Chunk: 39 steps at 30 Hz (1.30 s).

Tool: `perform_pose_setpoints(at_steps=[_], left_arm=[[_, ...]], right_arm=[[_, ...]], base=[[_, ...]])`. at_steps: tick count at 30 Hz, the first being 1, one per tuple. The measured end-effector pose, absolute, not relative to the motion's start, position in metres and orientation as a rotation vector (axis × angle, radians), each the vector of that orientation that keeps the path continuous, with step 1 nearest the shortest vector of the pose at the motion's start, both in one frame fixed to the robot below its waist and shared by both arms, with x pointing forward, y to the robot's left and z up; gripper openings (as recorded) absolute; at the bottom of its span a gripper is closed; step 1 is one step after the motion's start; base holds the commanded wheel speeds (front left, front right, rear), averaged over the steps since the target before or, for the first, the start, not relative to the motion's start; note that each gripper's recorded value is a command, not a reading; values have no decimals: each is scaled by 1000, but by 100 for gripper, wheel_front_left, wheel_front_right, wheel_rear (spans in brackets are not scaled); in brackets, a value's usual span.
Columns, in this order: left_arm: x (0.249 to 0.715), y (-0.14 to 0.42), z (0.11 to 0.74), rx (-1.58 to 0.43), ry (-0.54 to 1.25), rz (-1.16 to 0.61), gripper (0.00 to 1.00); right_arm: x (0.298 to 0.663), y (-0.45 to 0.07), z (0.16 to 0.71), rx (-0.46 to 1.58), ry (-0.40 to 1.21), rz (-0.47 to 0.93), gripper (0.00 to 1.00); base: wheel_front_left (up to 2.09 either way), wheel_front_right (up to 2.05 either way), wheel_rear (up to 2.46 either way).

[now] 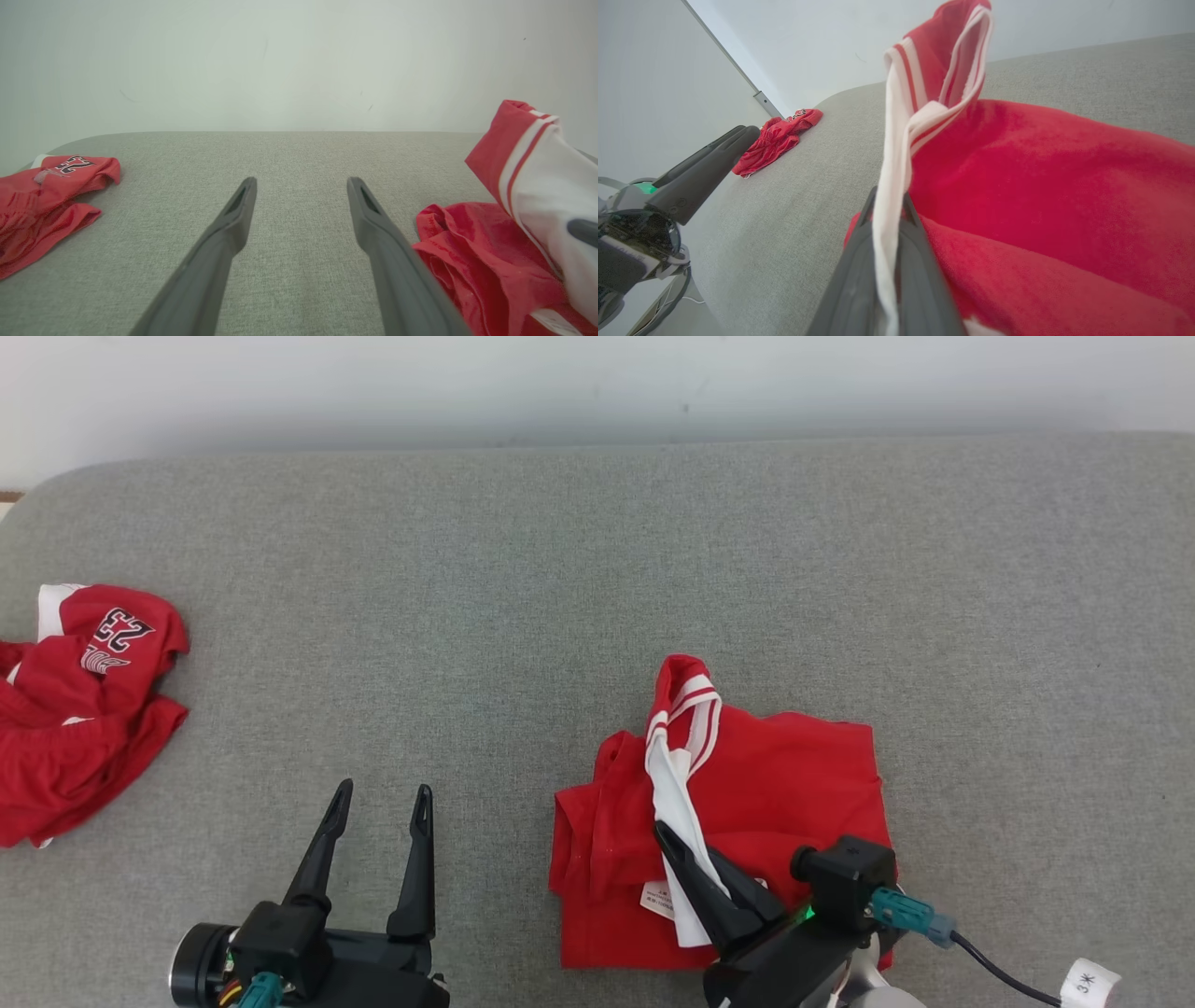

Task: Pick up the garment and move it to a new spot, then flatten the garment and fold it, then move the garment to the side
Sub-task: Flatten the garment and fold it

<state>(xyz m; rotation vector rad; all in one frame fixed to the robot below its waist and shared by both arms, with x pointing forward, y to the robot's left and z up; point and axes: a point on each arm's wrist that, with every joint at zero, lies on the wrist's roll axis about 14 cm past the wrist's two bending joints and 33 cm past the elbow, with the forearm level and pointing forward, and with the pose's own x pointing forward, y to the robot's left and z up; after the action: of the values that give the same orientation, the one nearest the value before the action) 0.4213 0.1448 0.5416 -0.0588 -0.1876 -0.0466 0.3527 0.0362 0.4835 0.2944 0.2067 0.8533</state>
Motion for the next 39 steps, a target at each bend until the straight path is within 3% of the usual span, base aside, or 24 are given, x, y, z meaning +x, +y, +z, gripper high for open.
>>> perform_pose_setpoints(at_steps=[5, 6, 7, 8, 16, 22, 30, 39], left_arm=[[423, 144, 537, -60, -176, -51, 100], [423, 143, 536, -60, -174, -51, 100], [424, 143, 536, -61, -172, -52, 100], [424, 143, 535, -61, -171, -52, 100], [425, 144, 534, -60, -170, -47, 100], [424, 147, 537, -59, -177, -39, 100], [423, 148, 545, -58, -199, -40, 100], [417, 156, 557, -39, -234, -21, 100]], right_arm=[[357, 42, 477, 316, 219, 856, 0], [356, 45, 477, 329, 221, 860, 31], [356, 48, 478, 340, 220, 866, 80], [354, 51, 479, 350, 222, 875, 100], [340, 73, 489, 427, 227, 949, 100], [342, 72, 544, 510, 47, 985, 100], [380, 18, 582, 472, -147, 822, 100], [412, -65, 573, 259, -196, 567, 100]], base=[[0, 0, 0], [0, 0, 0], [0, 0, 0], [0, 0, 0], [0, 0, 0], [0, 0, 0], [0, 0, 0], [0, 0, 0]])
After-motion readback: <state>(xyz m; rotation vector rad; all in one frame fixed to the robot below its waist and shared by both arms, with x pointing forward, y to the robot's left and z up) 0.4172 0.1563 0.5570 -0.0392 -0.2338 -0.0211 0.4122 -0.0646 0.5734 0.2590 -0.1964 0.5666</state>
